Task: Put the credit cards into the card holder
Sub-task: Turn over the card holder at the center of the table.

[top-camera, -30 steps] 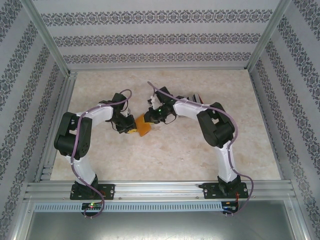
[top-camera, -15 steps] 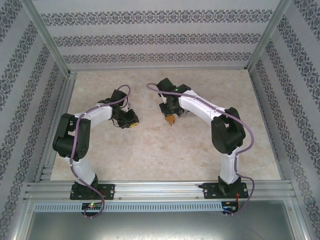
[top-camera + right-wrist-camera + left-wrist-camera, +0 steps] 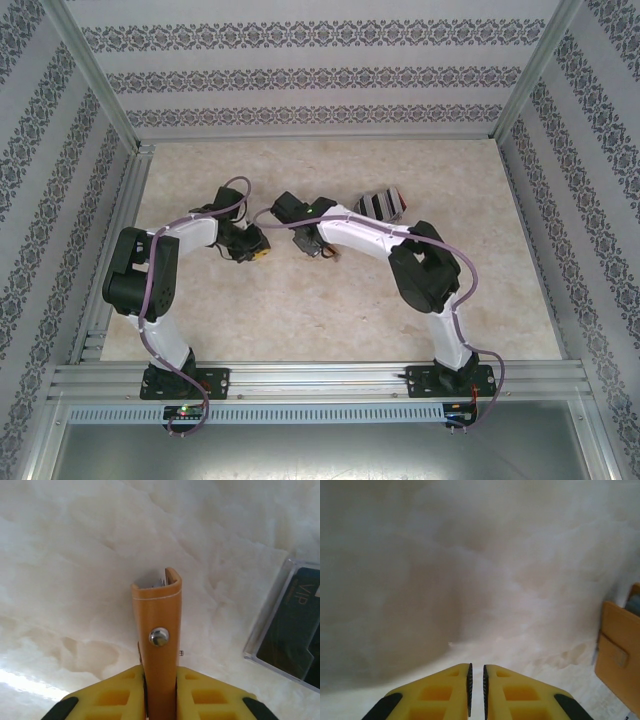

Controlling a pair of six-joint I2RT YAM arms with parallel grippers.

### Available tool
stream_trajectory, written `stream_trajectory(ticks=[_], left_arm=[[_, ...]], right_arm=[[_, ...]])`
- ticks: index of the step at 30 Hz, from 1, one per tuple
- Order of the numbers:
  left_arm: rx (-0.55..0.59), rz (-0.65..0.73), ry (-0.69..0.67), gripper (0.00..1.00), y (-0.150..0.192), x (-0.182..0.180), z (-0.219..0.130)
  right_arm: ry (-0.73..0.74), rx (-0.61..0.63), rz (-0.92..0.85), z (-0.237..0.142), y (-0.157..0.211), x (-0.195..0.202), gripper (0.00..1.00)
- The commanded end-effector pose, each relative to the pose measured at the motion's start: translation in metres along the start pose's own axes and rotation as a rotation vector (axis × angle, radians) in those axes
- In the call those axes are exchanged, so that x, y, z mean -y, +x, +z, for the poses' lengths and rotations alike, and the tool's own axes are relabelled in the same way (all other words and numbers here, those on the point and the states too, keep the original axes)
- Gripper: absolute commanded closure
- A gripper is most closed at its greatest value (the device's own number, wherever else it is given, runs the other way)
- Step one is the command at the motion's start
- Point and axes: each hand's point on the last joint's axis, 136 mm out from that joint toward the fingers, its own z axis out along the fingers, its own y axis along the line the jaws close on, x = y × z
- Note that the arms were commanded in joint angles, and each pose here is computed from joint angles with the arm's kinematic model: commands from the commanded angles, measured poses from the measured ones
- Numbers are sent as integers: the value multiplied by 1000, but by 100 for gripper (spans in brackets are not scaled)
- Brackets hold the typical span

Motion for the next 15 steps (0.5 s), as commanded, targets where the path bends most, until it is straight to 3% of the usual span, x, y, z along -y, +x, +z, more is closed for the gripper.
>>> stream_trajectory(ticks=[1,4,10,15], left_arm=[[32,-18,19,83,-6,2,-5],[46,-12,15,83,-8,2,-9],[64,-2,12,83,-10,4,-16],[73,27,44,82,-14,16,-22]], right_arm=[[-12,22,7,3,-3,-20,75],[-84,33,10,-1,-5,-43,61],[-258,63,62,-17,-13,-69,56],[-441,145,203,-48,-29,-50,55]])
